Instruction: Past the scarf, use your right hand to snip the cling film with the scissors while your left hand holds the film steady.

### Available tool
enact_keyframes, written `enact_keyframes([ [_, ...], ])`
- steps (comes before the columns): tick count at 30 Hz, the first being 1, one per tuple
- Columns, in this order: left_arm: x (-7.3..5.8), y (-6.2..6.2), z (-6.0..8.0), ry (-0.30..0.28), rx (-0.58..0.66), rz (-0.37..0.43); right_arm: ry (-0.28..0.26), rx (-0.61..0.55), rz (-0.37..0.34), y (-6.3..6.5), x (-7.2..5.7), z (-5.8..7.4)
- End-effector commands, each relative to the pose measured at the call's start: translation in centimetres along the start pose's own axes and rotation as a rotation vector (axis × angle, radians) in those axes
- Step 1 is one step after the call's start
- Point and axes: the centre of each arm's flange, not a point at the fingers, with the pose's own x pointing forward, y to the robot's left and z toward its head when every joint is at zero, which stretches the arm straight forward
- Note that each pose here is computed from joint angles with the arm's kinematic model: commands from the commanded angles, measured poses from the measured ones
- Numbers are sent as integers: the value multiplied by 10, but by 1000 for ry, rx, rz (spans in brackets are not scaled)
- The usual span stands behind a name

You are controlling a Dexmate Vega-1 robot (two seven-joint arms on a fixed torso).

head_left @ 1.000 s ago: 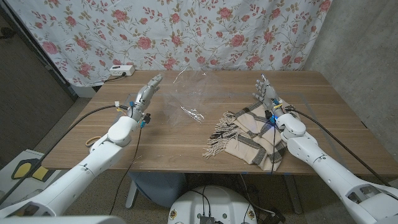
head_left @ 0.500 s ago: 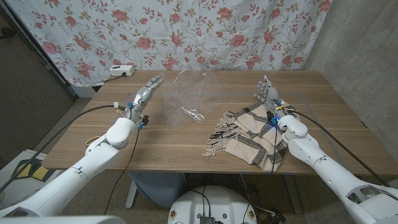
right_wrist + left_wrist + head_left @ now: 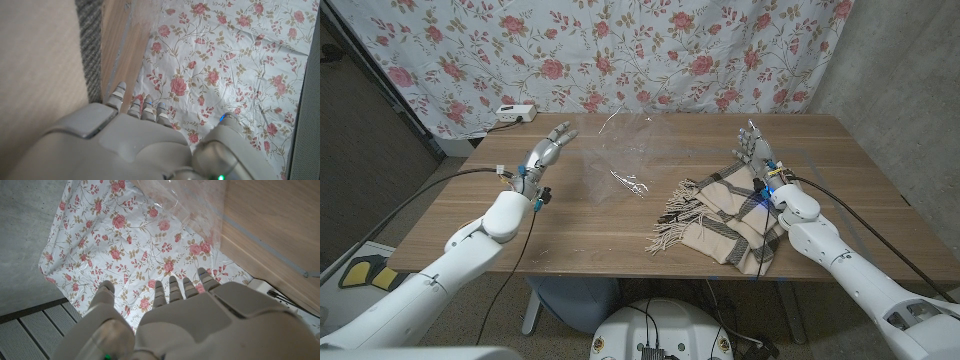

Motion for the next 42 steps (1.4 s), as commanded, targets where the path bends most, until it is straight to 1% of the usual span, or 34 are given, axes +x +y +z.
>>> enact_keyframes([
  [1, -8, 11, 4, 15, 99, 20, -5, -19, 2, -2, 0, 2],
  [9, -11, 16, 5, 33, 167, 31, -6, -9, 1, -2, 1, 2],
  [13, -15, 16, 7, 48, 219, 47, -8, -8, 3, -2, 3, 2],
  [17, -18, 16, 9, 53, 248, 47, -11, -4, 4, -2, 4, 3],
  [19, -19, 16, 10, 57, 253, 33, -10, -1, 5, -3, 4, 2],
  [24, -25, 17, 14, 67, 307, 41, -14, -1, 6, -5, 4, 2],
  [27, -28, 19, 16, 86, 377, 44, -14, -16, 15, -6, 4, 2],
  [32, -34, 23, 15, 114, 403, 51, -9, -18, 19, -6, 3, 1],
  [35, -38, 25, 16, 128, 422, 59, -10, -23, 19, -6, 3, 2],
  [37, -40, 26, 18, 138, 436, 55, -23, -37, 15, -6, 2, 4],
  [42, -47, 28, 19, 167, 474, 63, -22, -26, 11, -6, 2, 4],
])
